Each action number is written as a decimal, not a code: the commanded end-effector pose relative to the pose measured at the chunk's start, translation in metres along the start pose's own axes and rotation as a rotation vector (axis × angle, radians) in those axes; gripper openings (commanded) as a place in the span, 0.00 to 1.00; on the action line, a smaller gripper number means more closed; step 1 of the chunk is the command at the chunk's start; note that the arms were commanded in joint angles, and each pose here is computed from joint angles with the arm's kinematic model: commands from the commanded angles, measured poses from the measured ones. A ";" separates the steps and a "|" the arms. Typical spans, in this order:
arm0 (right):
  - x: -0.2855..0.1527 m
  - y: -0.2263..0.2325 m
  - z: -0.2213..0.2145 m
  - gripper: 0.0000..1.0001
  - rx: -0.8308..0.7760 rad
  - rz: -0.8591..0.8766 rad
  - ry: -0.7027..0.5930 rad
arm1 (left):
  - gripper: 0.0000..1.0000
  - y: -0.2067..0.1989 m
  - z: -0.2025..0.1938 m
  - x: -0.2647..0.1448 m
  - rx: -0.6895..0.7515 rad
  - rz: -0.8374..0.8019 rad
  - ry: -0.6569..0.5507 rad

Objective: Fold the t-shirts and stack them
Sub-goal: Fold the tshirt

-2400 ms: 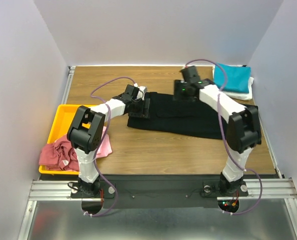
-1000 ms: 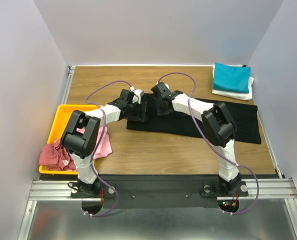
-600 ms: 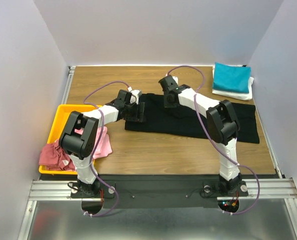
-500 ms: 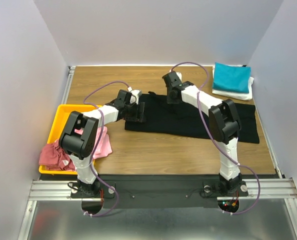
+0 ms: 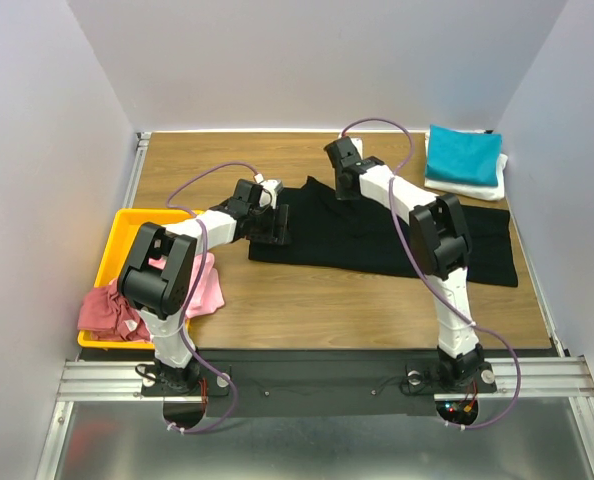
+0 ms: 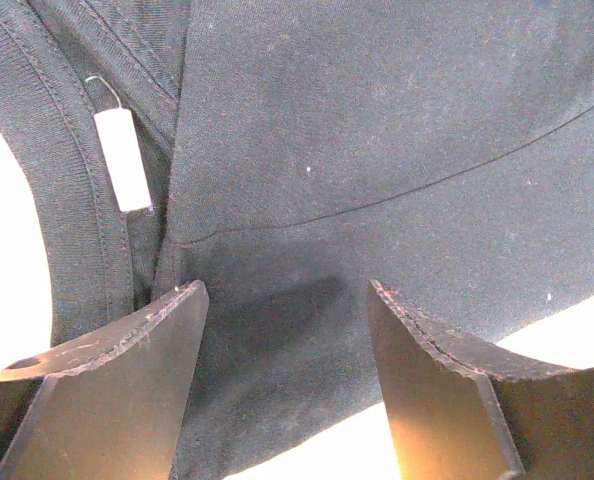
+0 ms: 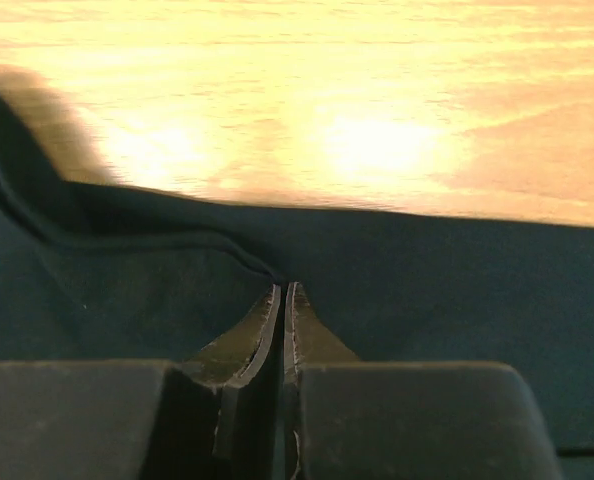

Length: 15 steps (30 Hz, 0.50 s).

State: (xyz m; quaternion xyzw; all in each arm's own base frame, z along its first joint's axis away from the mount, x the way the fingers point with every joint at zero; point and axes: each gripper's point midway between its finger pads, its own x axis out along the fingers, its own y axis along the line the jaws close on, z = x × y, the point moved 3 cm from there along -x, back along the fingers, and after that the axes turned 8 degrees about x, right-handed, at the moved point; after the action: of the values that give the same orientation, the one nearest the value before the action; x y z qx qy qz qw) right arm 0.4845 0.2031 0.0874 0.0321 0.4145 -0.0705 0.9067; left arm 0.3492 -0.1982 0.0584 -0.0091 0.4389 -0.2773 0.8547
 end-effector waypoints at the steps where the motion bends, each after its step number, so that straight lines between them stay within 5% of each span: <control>1: -0.008 -0.014 0.022 0.07 0.004 -0.083 -0.078 | 0.78 0.019 -0.059 -0.007 -0.043 0.084 0.212; 9: -0.009 -0.043 0.035 0.19 0.043 -0.188 -0.110 | 0.78 0.022 -0.064 -0.009 -0.047 0.110 0.228; 15: -0.012 -0.071 0.049 0.63 0.118 -0.232 -0.118 | 0.78 0.029 -0.059 -0.008 -0.051 0.145 0.218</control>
State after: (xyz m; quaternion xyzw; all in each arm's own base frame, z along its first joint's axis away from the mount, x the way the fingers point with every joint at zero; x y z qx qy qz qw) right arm 0.4917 0.1511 0.0894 0.0034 0.3988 -0.1631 0.9024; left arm 0.3483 -0.1937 0.0576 -0.0025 0.4418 -0.2659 0.8568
